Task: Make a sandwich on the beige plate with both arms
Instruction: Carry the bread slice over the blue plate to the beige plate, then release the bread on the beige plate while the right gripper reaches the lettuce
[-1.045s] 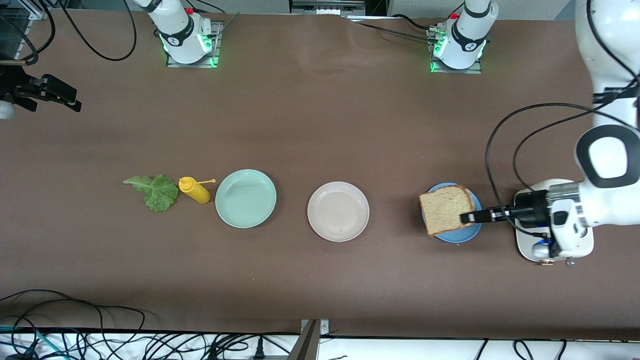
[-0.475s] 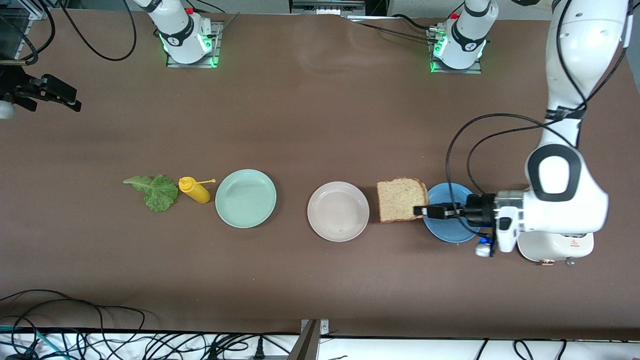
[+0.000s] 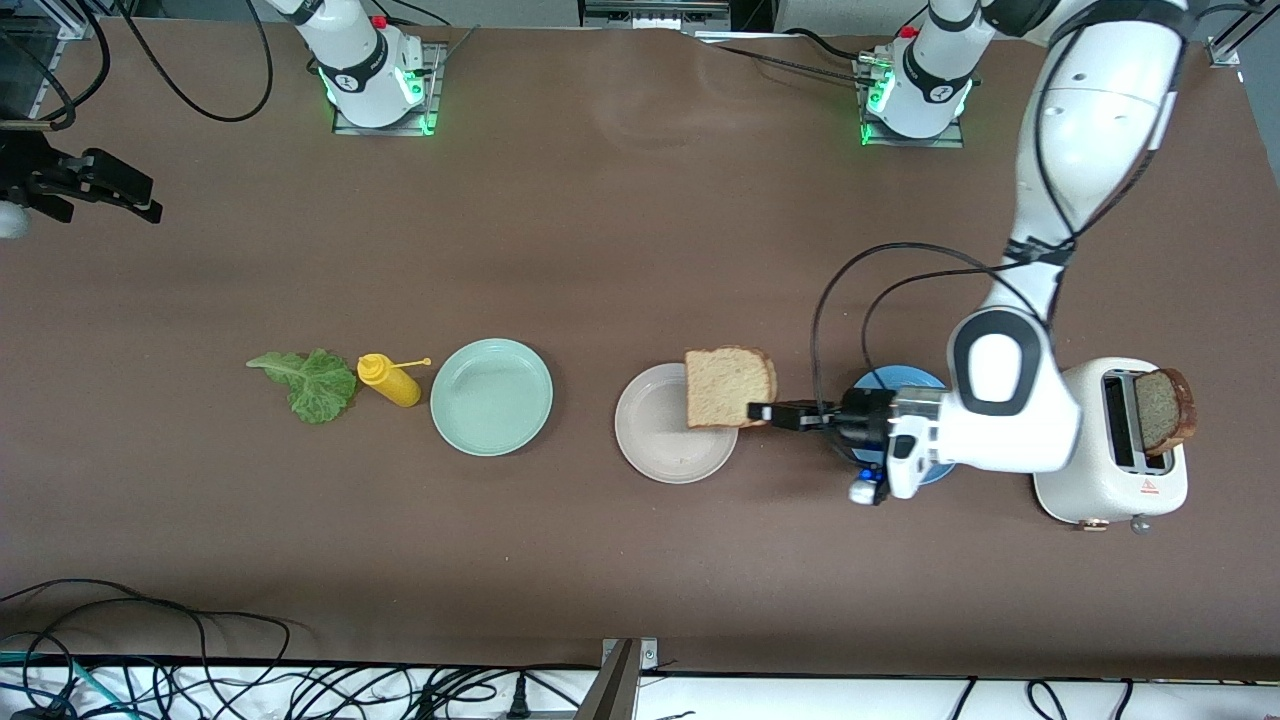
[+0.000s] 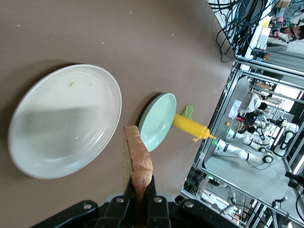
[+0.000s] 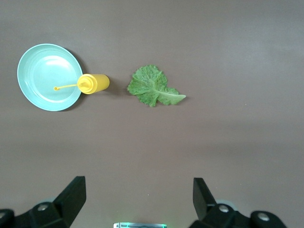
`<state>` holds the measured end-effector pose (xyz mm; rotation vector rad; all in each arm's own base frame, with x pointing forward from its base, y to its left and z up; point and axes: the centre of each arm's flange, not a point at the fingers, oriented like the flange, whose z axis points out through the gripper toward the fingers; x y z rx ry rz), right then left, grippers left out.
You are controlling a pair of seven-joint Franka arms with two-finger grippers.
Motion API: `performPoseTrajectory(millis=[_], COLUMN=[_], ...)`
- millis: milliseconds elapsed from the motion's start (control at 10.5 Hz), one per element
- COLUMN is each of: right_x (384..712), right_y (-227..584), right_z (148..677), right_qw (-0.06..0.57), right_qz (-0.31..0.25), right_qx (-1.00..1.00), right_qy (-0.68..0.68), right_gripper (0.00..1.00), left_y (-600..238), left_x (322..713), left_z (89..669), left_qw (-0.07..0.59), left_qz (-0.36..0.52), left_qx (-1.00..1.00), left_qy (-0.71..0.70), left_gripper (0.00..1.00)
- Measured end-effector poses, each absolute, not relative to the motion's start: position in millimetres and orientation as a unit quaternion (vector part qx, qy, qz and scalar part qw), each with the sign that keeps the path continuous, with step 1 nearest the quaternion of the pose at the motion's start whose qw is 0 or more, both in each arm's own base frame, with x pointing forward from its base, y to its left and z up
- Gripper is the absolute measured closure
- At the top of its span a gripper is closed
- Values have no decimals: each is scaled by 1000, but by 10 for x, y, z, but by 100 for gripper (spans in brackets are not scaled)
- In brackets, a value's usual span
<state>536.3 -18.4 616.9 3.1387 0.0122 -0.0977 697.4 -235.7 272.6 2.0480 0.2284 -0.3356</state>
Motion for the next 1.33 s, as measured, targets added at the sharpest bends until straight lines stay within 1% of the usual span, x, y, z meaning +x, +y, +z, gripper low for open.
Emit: performPoseTrajectory(millis=[190, 380, 665, 1330], right_x=[5363, 5363, 5363, 5363], right_y=[-185, -185, -188, -198], right_z=[6168, 6168, 6168, 6167], right_qw=[1, 1, 1, 1], right_qz=[-31, -31, -31, -31], right_qx=[1000, 1000, 1000, 1000], right_qy=[4, 4, 4, 3], right_gripper=[0, 0, 0, 0], left_y=[-2505, -2466, -2560, -2769], left_x=[6960, 6998, 6978, 6912], left_z=[2577, 2474, 2182, 2102], left_qw=[504, 503, 517, 509], left_qz=[-130, -114, -90, -84], left_qx=[848, 850, 845, 851], left_qy=[103, 109, 103, 98], left_gripper=[90, 90, 90, 90])
